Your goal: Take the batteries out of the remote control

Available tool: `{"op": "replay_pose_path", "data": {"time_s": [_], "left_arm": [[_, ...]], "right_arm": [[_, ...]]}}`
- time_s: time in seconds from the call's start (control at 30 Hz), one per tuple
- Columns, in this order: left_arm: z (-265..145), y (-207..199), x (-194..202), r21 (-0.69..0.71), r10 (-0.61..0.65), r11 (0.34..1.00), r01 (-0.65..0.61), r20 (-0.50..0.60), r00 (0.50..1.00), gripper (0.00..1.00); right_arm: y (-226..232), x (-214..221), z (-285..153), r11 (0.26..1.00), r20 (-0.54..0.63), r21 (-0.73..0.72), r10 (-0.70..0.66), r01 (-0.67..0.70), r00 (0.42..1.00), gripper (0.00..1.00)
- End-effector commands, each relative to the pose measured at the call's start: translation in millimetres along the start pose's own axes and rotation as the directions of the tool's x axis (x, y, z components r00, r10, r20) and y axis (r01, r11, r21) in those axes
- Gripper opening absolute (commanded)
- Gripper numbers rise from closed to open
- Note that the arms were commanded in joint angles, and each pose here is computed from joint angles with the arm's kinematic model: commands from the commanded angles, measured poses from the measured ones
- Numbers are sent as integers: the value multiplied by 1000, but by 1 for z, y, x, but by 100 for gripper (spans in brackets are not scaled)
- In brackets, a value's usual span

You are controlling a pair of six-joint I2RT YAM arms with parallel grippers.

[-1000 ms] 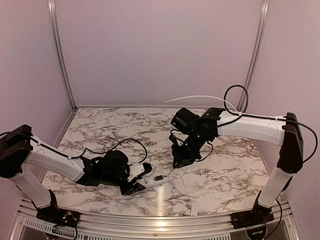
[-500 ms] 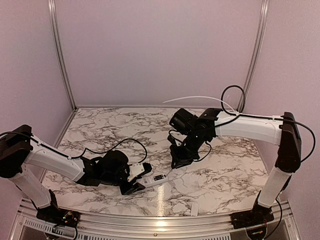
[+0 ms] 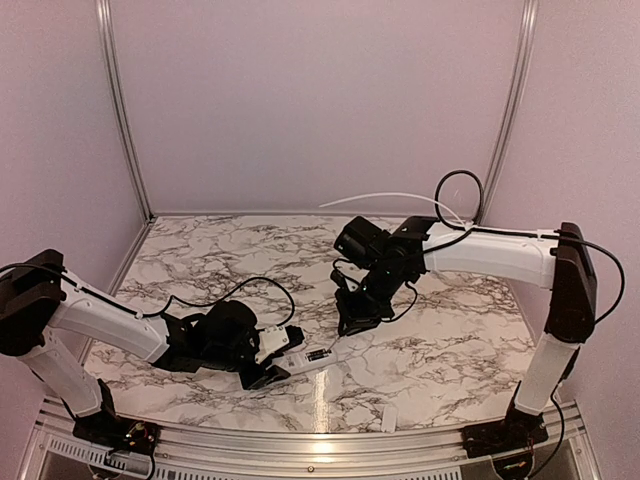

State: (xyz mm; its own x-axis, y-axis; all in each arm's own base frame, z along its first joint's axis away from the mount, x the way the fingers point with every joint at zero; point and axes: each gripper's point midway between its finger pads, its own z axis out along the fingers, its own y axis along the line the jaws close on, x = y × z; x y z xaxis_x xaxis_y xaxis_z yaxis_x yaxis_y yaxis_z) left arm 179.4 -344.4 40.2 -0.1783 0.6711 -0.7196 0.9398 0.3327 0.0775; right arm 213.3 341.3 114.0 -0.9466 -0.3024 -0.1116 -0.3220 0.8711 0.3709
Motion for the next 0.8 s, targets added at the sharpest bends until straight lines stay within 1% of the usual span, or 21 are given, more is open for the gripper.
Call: {"op": "replay_pose_path", "data": {"time_s": [0.0,0.5,0.77], "left_arm": [[4,2,-2,-11,9,1000,-9,-11,1000,0],[9,5,-3,-21,14,1000,-15,-25,1000,0],[10,7,-8,-32,15,999,-16,-19,1000,0]], "right_arm": [[7,-2,1,1000,-2,-13,-17,17,1000,0],[3,0,-10,999,-22,30,-17,18,1000,0],[0,5,-1,999,-45,28,-15,16,999,0]]}}
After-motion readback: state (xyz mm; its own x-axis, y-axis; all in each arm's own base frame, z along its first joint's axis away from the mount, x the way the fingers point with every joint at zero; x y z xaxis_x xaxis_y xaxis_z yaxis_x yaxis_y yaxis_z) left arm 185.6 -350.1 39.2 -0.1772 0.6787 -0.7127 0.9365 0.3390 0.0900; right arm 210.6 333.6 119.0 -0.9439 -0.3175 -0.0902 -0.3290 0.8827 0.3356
